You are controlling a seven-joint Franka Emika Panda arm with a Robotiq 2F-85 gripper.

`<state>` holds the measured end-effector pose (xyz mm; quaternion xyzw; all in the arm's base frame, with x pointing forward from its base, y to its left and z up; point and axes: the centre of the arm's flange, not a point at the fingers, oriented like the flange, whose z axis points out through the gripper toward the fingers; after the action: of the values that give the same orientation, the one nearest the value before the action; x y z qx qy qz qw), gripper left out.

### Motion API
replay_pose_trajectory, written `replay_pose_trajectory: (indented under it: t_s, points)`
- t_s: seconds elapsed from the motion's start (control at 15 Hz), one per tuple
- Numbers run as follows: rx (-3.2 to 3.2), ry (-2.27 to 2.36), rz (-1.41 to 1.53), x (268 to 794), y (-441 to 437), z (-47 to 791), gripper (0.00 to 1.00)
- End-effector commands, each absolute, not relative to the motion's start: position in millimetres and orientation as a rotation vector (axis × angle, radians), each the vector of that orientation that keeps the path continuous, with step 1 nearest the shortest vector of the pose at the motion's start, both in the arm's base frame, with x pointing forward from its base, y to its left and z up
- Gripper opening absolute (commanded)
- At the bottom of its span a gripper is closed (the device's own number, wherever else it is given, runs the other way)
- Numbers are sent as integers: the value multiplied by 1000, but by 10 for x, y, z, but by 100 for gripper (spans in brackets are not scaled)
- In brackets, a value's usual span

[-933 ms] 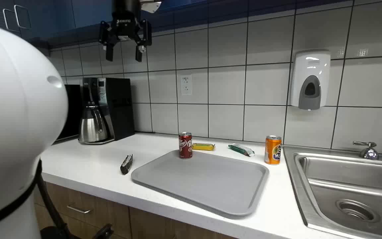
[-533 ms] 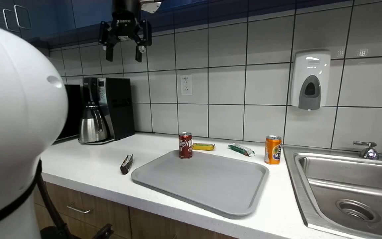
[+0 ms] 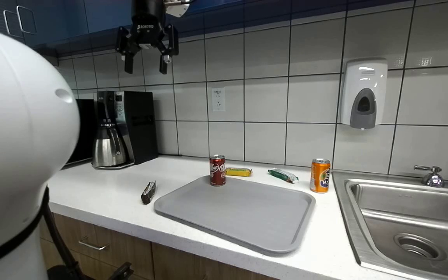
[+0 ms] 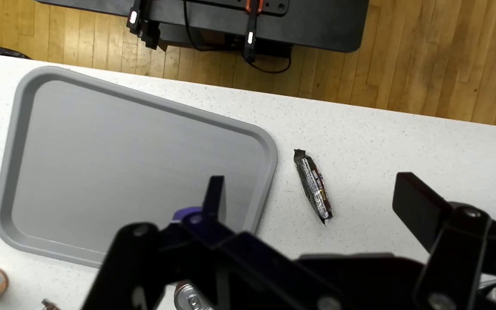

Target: Pick all the candy bars from the kitchen counter and place them on the gray tray

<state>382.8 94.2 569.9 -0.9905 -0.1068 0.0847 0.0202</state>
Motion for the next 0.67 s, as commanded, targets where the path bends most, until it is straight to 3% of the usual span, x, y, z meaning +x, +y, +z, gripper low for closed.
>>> replay_pose_trajectory:
  t_s: [0.0, 0.6]
  points:
    - [-3097, -424, 255, 3730, 988, 5597, 100]
    - [-3109, -578, 312, 3576, 1324, 4997, 100]
